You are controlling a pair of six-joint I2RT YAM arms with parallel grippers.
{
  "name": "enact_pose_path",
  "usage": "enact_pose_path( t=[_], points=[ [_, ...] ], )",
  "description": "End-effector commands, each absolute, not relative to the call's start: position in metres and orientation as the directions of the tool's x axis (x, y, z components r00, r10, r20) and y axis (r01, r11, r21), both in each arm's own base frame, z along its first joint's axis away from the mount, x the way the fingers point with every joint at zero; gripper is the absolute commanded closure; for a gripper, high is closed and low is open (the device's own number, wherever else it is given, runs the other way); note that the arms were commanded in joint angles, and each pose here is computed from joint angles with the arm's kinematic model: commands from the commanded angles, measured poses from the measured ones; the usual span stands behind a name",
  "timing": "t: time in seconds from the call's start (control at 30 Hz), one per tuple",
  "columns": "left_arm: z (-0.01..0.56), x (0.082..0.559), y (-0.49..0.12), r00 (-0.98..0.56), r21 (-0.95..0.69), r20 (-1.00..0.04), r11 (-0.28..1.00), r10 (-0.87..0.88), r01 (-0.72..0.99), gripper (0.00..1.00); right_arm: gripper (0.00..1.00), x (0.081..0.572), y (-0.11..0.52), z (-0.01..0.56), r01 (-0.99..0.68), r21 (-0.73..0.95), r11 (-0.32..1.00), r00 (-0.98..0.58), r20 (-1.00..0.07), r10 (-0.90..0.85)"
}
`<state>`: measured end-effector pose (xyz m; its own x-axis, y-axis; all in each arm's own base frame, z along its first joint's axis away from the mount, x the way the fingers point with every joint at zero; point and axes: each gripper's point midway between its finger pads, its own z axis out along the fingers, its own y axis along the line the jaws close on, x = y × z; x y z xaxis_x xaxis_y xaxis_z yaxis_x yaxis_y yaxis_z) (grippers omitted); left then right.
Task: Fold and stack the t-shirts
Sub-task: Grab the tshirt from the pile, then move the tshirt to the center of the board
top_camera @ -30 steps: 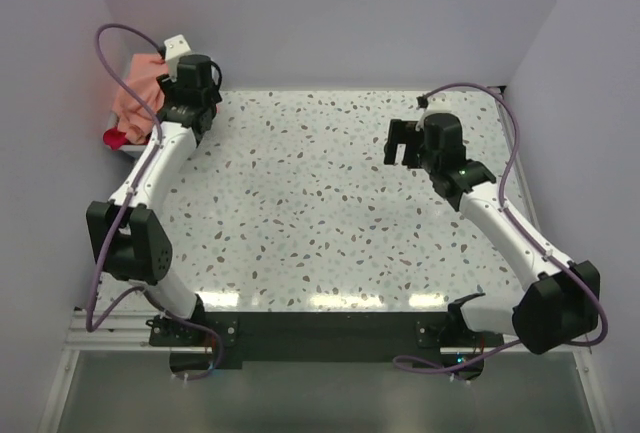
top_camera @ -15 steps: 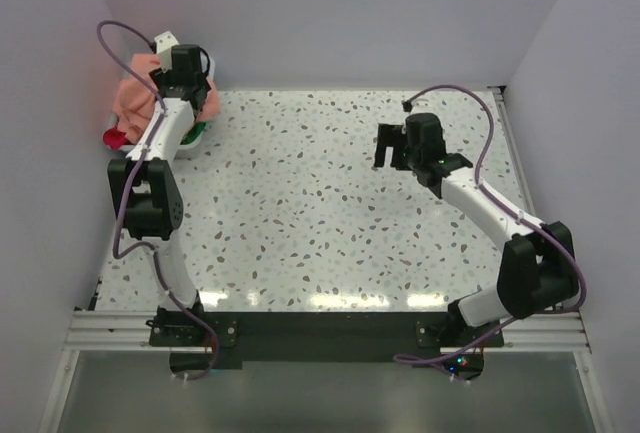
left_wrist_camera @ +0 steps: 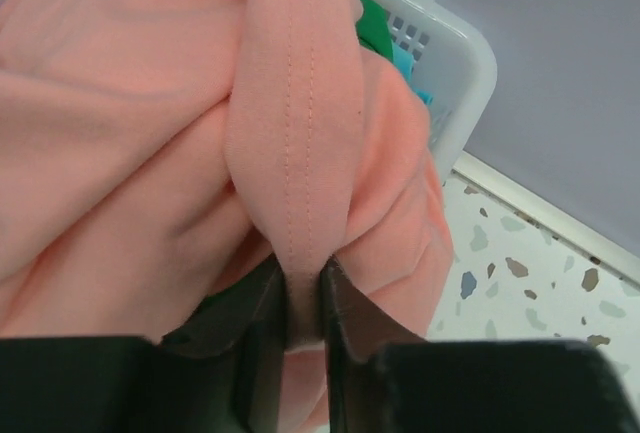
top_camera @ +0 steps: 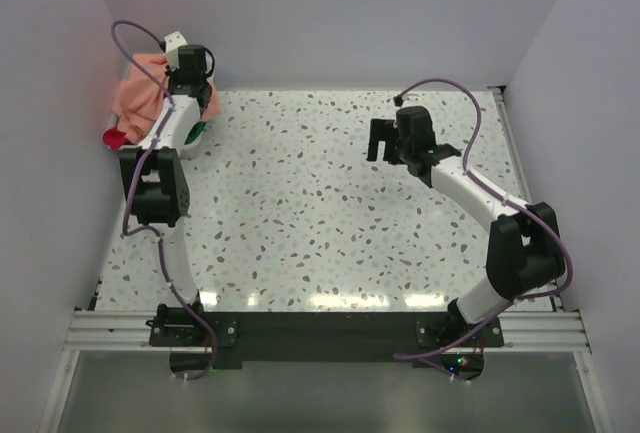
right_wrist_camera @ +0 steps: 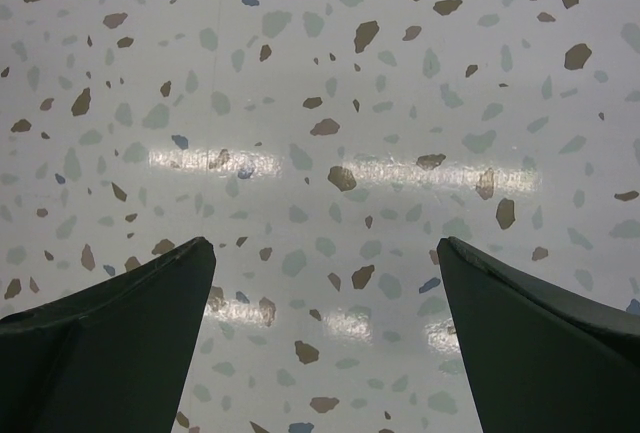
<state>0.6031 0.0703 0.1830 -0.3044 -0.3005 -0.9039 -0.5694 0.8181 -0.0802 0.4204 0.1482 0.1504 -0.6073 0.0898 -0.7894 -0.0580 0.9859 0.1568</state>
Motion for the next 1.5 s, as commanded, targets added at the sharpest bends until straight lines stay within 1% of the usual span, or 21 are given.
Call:
enact_pose_path(
  t=[0.0,0.03,0.07,0.1,0.3,0.33,0.4,0.43,0.47,0.5,0.57,0.6,0.77,0.87,0.9,0.97,1.0,1.07,1.1,1.27,1.47],
  points=[
    [0.216,0.615,0.073,-0.22,-0.128,-0.931,0.823,-0.292,-0.554,0.83,0.01,0.433,0.156,0.173,-0.069,0.181,0.981,-0.556,-0.824,0.113],
    [0.221,0.613,0.073,-0.212,-0.132,-0.933,0.824,-0.291,-0.551,0.87,0.01,0.433,0.156,0.172,-0.072,0.181,0.981,-0.559,-0.822,0.11],
    [0.221,0.612,0.073,-0.212,-0.131,-0.934,0.825,-0.289,-0.549,0.98,0.01,0.432,0.157,0.171,-0.073,0.183,0.98,-0.56,-0.821,0.111],
    [0.223,0.612,0.072,-0.209,-0.132,-0.935,0.827,-0.288,-0.547,1.0,0.01,0.432,0.157,0.171,-0.07,0.186,0.98,-0.562,-0.819,0.115],
    [0.251,0.592,0.064,-0.172,-0.146,-0.947,0.841,-0.271,-0.521,1.0,0.01,0.429,0.156,0.176,-0.056,0.196,0.979,-0.553,-0.823,0.133],
    [0.267,0.586,0.056,-0.149,-0.156,-0.953,0.848,-0.264,-0.506,1.0,0.01,0.428,0.154,0.179,-0.046,0.195,0.98,-0.546,-0.826,0.139],
    [0.276,0.577,0.038,-0.149,-0.145,-0.959,0.866,-0.243,-0.478,1.0,0.01,0.426,0.146,0.184,-0.004,0.189,0.982,-0.532,-0.832,0.158],
    [0.294,0.569,0.031,-0.125,-0.148,-0.965,0.872,-0.231,-0.467,1.0,0.01,0.424,0.142,0.194,0.012,0.192,0.981,-0.512,-0.842,0.171],
    [0.295,0.563,0.024,-0.133,-0.14,-0.966,0.878,-0.223,-0.458,1.0,0.01,0.423,0.139,0.2,0.032,0.198,0.98,-0.498,-0.846,0.188],
    [0.313,0.554,0.008,-0.111,-0.147,-0.97,0.889,-0.215,-0.433,1.0,0.01,0.422,0.131,0.208,0.066,0.184,0.981,-0.481,-0.855,0.193],
    [0.321,0.541,-0.008,-0.114,-0.133,-0.974,0.898,-0.198,-0.42,1.0,0.01,0.416,0.123,0.228,0.086,0.186,0.979,-0.443,-0.873,0.205],
    [0.338,0.531,-0.026,-0.093,-0.148,-0.976,0.914,-0.196,-0.379,1.0,0.01,0.414,0.118,0.236,0.103,0.18,0.978,-0.435,-0.876,0.206],
    [0.375,0.498,-0.077,-0.068,-0.176,-0.978,0.951,-0.199,-0.253,1.0,0.01,0.393,0.093,0.285,0.161,0.173,0.972,-0.347,-0.912,0.22],
    [0.402,0.473,-0.124,-0.047,-0.165,-0.984,0.978,-0.173,-0.131,1.0,0.01,0.375,0.07,0.314,0.23,0.179,0.957,-0.273,-0.932,0.24],
    [0.41,0.461,-0.149,-0.047,-0.162,-0.985,0.985,-0.166,-0.065,1.0,0.01,0.368,0.065,0.318,0.251,0.178,0.951,-0.266,-0.933,0.244],
    [0.411,0.449,-0.173,-0.06,-0.148,-0.987,0.989,-0.148,-0.009,1.0,0.01,0.358,0.052,0.329,0.301,0.191,0.934,-0.225,-0.938,0.264],
    [0.414,0.436,-0.198,-0.064,-0.144,-0.988,0.988,-0.14,0.057,1.0,0.01,0.349,0.046,0.336,0.314,0.201,0.928,-0.209,-0.939,0.274],
    [0.417,0.425,-0.221,-0.064,-0.129,-0.99,0.986,-0.122,0.109,1.0,0.01,0.339,0.037,0.343,0.339,0.206,0.918,-0.187,-0.941,0.281],
    [0.416,0.413,-0.246,-0.072,-0.11,-0.993,0.98,-0.099,0.166,1.0,0.01,0.331,0.032,0.349,0.346,0.216,0.913,-0.17,-0.943,0.287],
    [0.431,0.38,-0.312,-0.066,-0.069,-0.996,0.961,-0.054,0.266,1.0,0.01,0.309,0.017,0.359,0.374,0.218,0.902,-0.139,-0.948,0.286],
    [0.463,0.335,-0.355,0.011,-0.039,-0.999,0.947,-0.045,0.32,1.0,0.01,0.289,0.002,0.371,0.399,0.223,0.889,-0.098,-0.954,0.283]
  ],
)
